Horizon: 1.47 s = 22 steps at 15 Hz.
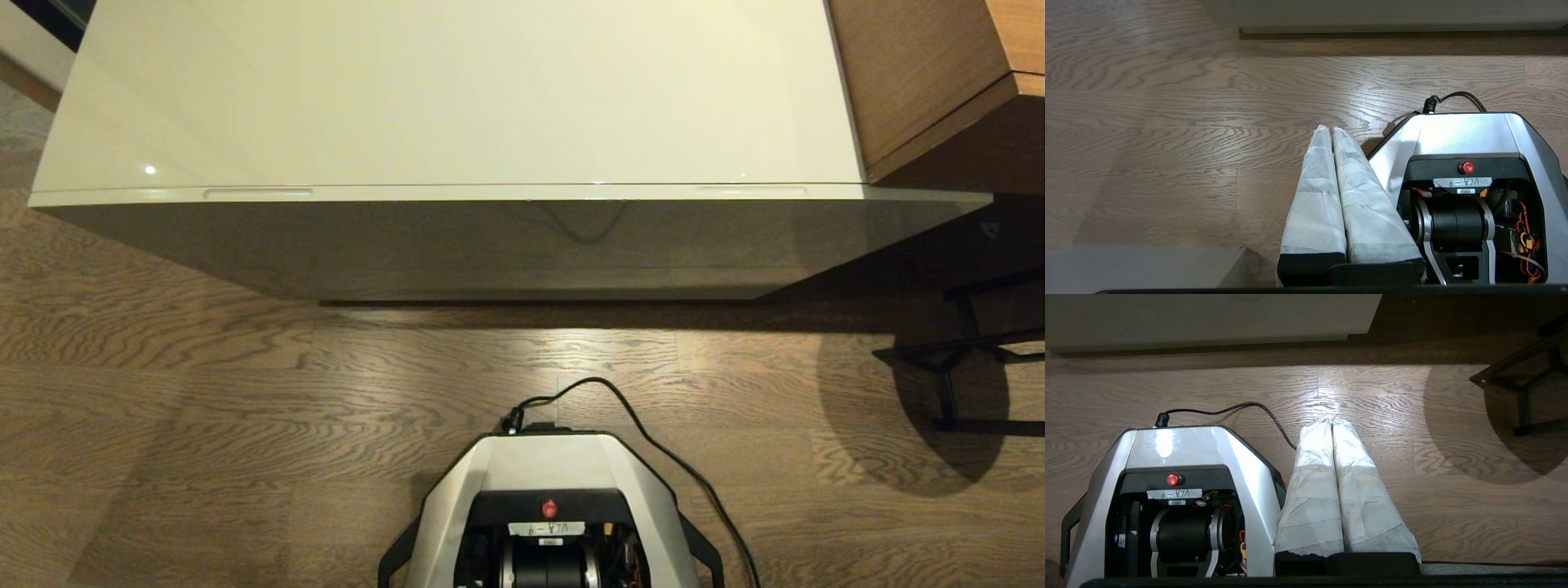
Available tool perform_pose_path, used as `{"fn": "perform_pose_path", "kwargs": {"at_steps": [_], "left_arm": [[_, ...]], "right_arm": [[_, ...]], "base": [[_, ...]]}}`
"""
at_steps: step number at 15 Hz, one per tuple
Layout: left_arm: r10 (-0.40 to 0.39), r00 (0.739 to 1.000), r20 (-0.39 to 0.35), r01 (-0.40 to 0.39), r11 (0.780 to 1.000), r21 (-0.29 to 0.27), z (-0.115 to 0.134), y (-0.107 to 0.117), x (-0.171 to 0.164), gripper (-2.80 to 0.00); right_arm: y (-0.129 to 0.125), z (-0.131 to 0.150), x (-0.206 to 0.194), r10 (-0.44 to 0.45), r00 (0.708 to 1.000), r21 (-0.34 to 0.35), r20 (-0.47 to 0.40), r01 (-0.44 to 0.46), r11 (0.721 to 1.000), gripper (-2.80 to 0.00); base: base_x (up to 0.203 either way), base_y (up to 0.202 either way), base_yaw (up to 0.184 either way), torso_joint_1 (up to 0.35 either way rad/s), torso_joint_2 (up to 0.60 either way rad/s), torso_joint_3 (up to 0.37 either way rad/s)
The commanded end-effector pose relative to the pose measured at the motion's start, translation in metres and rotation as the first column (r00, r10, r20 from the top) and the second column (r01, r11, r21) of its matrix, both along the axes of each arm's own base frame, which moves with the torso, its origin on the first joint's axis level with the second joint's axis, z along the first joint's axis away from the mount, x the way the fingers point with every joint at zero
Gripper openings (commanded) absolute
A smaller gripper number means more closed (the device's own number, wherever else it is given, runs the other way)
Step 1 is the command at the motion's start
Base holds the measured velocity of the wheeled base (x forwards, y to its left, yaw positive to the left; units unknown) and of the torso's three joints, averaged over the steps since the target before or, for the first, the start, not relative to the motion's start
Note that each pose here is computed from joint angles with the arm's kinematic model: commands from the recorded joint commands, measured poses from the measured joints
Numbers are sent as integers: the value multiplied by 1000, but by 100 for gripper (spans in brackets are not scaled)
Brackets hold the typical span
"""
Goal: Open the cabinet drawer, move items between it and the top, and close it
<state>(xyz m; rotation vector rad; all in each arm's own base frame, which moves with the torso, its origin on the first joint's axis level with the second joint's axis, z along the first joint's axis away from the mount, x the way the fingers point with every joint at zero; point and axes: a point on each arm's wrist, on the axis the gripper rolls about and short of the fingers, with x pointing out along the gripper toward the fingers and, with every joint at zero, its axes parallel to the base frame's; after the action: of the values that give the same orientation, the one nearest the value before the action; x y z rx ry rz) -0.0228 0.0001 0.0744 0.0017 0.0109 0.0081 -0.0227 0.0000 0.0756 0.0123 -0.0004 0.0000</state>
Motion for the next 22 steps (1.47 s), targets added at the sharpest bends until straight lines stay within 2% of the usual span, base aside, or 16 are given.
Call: {"fn": "perform_pose_path", "kwargs": {"at_steps": [1,22], "left_arm": [[1,1000,0,-1,1000,0,0,0,0,-280],[3,1000,-1,-3,1000,0,0,0,0,-280]], "right_arm": [[0,0,0,1,1000,0,-2,-1,1000,-280],[0,0,0,2,1000,-2,-2,-2,1000,-280]], "base": [[0,0,0,0,0,0],[0,0,0,0,0,0]]}}
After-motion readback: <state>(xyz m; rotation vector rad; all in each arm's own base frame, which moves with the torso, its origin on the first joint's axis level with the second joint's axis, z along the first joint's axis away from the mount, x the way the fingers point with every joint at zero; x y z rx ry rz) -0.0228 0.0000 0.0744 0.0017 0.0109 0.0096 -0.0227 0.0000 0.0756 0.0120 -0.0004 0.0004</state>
